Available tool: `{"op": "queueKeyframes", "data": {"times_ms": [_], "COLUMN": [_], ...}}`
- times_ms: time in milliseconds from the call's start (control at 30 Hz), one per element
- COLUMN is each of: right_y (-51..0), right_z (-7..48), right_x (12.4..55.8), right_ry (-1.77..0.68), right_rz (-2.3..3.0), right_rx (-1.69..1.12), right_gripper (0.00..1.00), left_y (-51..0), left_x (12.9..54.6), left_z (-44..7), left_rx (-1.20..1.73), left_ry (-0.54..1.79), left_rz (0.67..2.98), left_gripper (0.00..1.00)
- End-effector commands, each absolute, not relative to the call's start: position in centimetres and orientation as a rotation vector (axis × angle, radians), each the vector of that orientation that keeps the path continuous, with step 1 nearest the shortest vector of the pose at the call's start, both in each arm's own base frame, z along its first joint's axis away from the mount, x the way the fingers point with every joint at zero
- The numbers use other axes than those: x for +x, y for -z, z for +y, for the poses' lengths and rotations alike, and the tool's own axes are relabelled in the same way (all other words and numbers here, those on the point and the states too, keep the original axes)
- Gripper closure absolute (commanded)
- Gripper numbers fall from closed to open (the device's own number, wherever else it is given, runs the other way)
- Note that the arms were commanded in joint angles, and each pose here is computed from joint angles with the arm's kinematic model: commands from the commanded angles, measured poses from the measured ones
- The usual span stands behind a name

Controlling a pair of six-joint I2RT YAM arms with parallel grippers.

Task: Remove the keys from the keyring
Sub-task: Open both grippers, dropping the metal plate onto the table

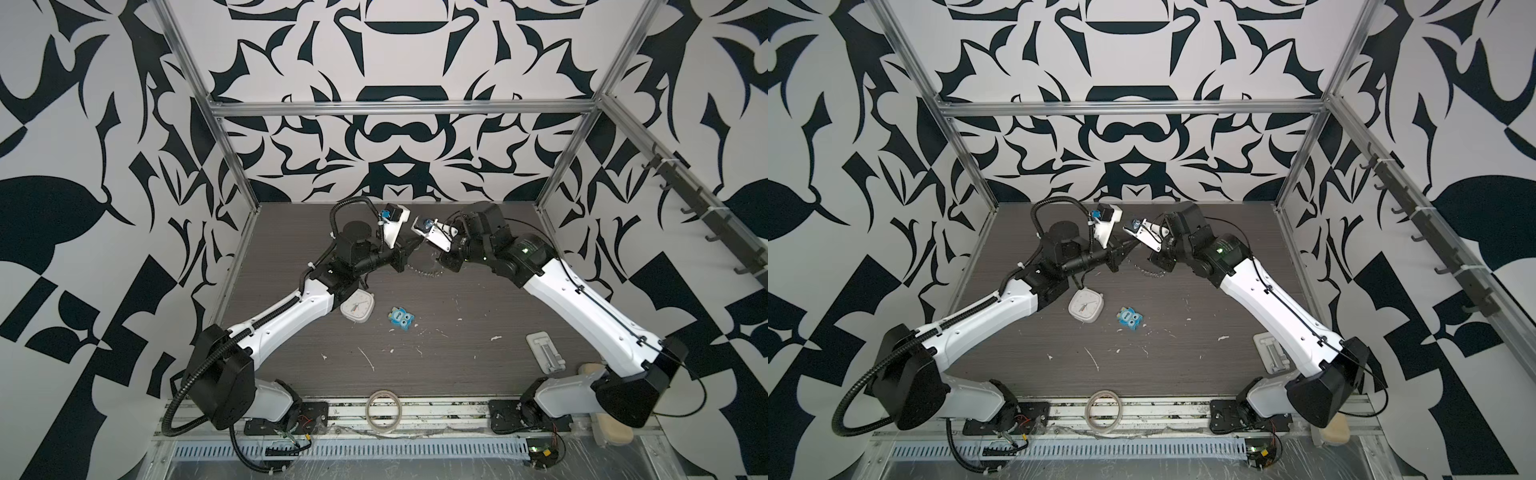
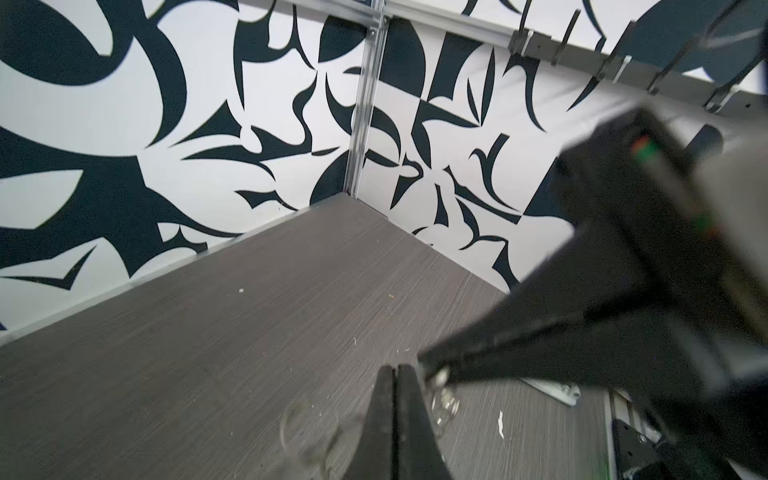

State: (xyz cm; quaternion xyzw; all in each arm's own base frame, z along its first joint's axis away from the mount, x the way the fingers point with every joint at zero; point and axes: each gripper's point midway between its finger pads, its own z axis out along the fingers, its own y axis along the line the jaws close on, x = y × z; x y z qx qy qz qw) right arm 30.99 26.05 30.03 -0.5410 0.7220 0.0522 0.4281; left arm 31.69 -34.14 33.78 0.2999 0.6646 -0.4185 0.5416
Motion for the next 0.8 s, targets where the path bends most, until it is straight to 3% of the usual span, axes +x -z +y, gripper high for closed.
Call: {"op": "queueKeyframes", "data": {"times_ms": [0, 467, 700, 733, 767], "right_y": [-27.7, -31.2, -31.1, -30.2, -29.3], "right_z": [26.9, 25.2, 20.5, 19.6, 19.0], "right_x": [28.5, 29.8, 32.3, 32.9, 33.4], "right_ry": [-0.155, -0.348, -0.515, -0.507, -0.510], "right_rz": [1.813, 1.787, 1.871, 1.916, 1.953], "right_rx": [-1.502, -1.255, -0.847, -0.773, -0.724], "right_gripper": [1.00, 1.00, 1.00, 1.00, 1.00], "left_y": [-41.0, -36.7, -31.2, -30.5, -30.0], "left_x": [30.9, 33.1, 34.9, 35.2, 35.3], "left_z": [-33.6, -29.4, -27.8, -27.3, -27.0], "left_rx": [0.676, 0.595, 0.566, 0.546, 0.532], "left_ry": [1.036, 0.929, 0.890, 0.875, 0.864], "left_rz": [1.365, 1.523, 1.664, 1.675, 1.683], "left_gripper": [1.00, 1.00, 1.00, 0.88, 0.84]}}
